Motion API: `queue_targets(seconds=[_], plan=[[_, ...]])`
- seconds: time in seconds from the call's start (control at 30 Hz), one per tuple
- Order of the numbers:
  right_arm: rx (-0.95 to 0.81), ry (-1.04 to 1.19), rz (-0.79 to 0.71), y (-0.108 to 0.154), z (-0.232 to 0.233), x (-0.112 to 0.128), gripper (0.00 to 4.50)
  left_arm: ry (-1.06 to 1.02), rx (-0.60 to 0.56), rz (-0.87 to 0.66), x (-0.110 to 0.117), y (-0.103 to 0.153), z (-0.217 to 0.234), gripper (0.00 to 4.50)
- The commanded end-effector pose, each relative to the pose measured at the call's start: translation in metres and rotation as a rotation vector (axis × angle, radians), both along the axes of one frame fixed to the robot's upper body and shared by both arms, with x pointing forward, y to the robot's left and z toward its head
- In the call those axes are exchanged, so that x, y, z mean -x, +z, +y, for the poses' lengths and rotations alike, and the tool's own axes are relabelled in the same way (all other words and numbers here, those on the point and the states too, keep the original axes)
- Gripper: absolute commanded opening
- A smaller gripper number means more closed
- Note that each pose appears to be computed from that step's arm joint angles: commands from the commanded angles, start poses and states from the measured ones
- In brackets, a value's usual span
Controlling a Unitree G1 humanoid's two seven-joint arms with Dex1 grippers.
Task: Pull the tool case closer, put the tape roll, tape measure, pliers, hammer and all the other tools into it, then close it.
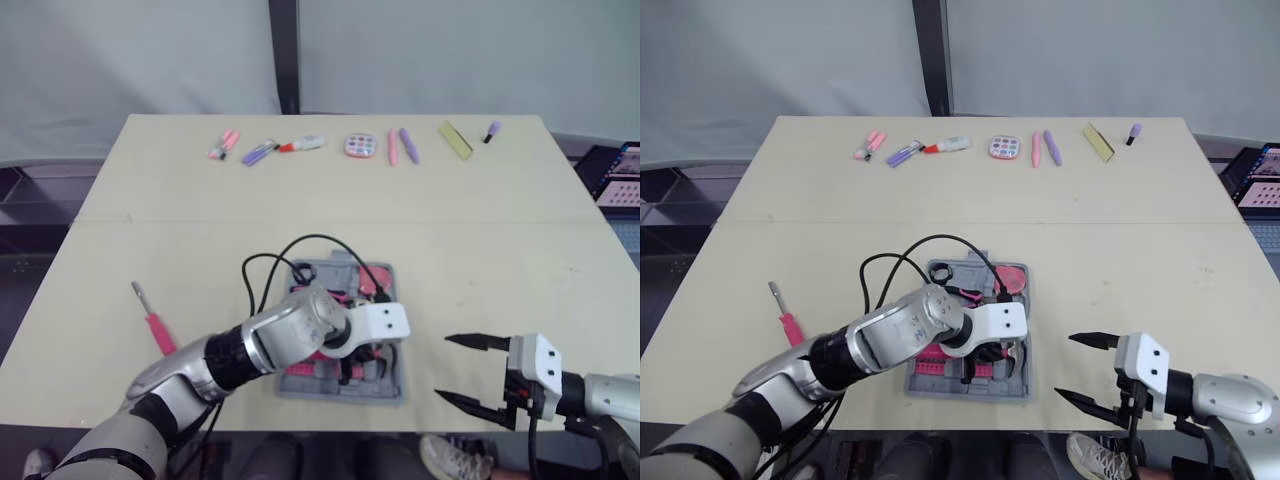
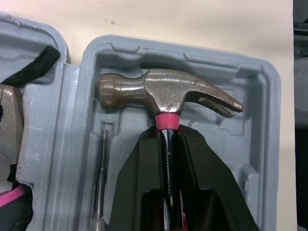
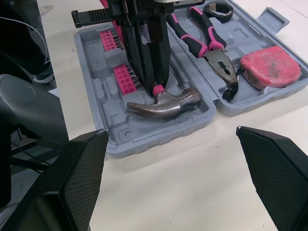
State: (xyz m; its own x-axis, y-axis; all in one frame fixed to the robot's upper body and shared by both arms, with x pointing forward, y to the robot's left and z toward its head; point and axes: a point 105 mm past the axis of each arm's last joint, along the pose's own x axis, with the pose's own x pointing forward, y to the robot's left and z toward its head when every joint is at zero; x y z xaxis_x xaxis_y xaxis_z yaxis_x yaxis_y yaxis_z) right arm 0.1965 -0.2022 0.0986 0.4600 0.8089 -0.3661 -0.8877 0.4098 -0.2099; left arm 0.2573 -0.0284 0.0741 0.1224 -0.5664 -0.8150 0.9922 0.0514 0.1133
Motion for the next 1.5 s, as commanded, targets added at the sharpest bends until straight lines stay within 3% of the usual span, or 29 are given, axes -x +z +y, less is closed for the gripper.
queue_targets(seconds=[0.03,0.23,0.33,0.5,0.73,0.83,0.93,1.0,1.03,1.1,1.27,1.5], plan=[[0.0,0.0,-0.042,0.01,0.001,-0.001,4.5,-0.041,0.028,-0.025,0.003,0.007,-0.008,0.08],[-0.003,-0.006,-0.043,0.01,0.001,0.0,4.5,-0.045,0.028,-0.016,0.004,0.007,-0.01,0.08],[-0.004,-0.006,-0.042,0.009,0.001,0.001,4.5,-0.047,0.03,0.004,0.007,0.008,-0.009,1.24],[-0.005,-0.007,-0.041,0.009,0.001,0.001,4.5,-0.011,0.016,0.019,0.005,0.017,0.0,3.64],[-0.008,-0.003,-0.043,0.009,0.001,-0.001,4.5,0.07,0.151,0.117,0.004,0.043,0.012,3.64],[-0.011,-0.002,-0.044,0.009,0.002,-0.001,4.5,0.106,0.244,0.086,-0.005,0.047,0.025,2.82],[-0.014,-0.001,-0.045,0.01,0.002,-0.001,4.5,0.101,0.299,0.05,-0.007,0.045,0.04,1.3],[-0.022,0.0,-0.045,0.011,0.002,-0.001,4.5,0.093,0.395,0.046,-0.006,0.046,0.053,0.27],[-0.03,-0.001,-0.045,0.011,0.002,-0.001,4.5,0.086,0.448,0.042,-0.004,0.047,0.061,0.01],[-0.043,-0.005,-0.048,0.013,0.003,-0.002,4.5,0.066,0.564,0.058,0.002,0.053,0.074,0.01],[-0.051,-0.016,-0.057,0.014,0.001,-0.005,4.5,0.043,0.649,-0.002,0.006,0.047,0.097,0.01],[-0.055,-0.042,-0.075,0.015,-0.004,-0.01,4.5,-0.027,0.643,-0.1,0.007,0.023,0.099,0.01]])
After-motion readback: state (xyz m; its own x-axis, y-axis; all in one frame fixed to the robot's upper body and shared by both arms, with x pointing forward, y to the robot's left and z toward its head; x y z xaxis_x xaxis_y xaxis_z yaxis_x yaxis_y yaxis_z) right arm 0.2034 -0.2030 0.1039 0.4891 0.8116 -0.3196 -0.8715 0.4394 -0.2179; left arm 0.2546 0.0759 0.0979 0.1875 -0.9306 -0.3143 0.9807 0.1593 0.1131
